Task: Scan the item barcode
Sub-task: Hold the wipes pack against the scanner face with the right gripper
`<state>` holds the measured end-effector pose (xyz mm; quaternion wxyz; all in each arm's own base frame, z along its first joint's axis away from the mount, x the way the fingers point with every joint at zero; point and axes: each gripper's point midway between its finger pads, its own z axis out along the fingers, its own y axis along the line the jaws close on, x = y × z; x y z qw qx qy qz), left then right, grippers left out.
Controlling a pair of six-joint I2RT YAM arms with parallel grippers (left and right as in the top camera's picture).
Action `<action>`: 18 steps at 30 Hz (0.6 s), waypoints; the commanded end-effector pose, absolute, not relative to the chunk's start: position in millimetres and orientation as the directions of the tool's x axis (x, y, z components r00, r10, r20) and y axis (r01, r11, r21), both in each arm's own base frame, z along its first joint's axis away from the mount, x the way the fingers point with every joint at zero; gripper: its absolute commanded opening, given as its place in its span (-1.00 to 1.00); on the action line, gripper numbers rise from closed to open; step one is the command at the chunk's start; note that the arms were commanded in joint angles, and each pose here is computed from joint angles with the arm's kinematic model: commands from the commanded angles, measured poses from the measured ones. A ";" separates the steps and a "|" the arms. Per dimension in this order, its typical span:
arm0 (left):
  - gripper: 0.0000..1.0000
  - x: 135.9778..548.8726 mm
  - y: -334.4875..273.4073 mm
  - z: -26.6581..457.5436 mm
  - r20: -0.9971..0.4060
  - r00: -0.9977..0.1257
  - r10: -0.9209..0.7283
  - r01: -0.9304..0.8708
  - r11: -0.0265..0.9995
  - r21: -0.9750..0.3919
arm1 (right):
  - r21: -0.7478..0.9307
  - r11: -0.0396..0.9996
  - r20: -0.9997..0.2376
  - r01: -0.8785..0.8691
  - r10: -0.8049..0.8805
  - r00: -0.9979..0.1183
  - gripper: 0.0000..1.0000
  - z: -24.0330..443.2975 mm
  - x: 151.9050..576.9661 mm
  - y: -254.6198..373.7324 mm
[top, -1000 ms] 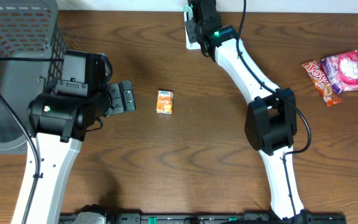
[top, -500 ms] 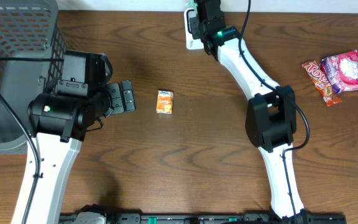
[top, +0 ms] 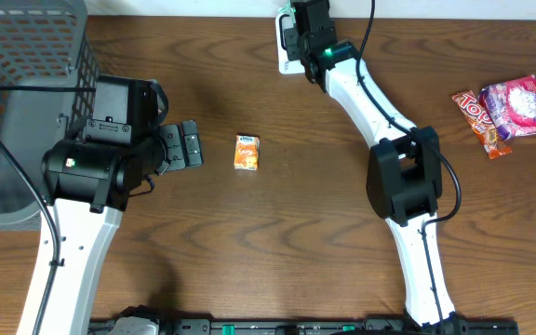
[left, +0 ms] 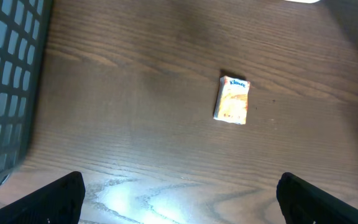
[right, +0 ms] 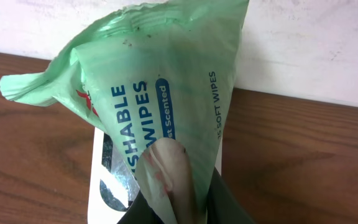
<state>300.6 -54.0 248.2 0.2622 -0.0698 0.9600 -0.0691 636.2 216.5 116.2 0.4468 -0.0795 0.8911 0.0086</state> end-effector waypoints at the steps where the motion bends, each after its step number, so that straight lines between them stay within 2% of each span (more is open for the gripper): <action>1: 0.96 300.7 -51.3 246.8 -0.493 -0.854 -0.166 -0.102 0.983 -0.155 | -0.022 0.982 -0.807 -0.186 -0.127 -0.577 -0.98 121.4 639.0 225.1; 18: 0.95 300.7 -51.3 246.8 -0.493 -0.854 -0.165 -0.101 0.983 -0.154 | -0.037 0.981 -0.770 -0.193 -0.151 -0.620 -0.98 95.9 633.4 226.2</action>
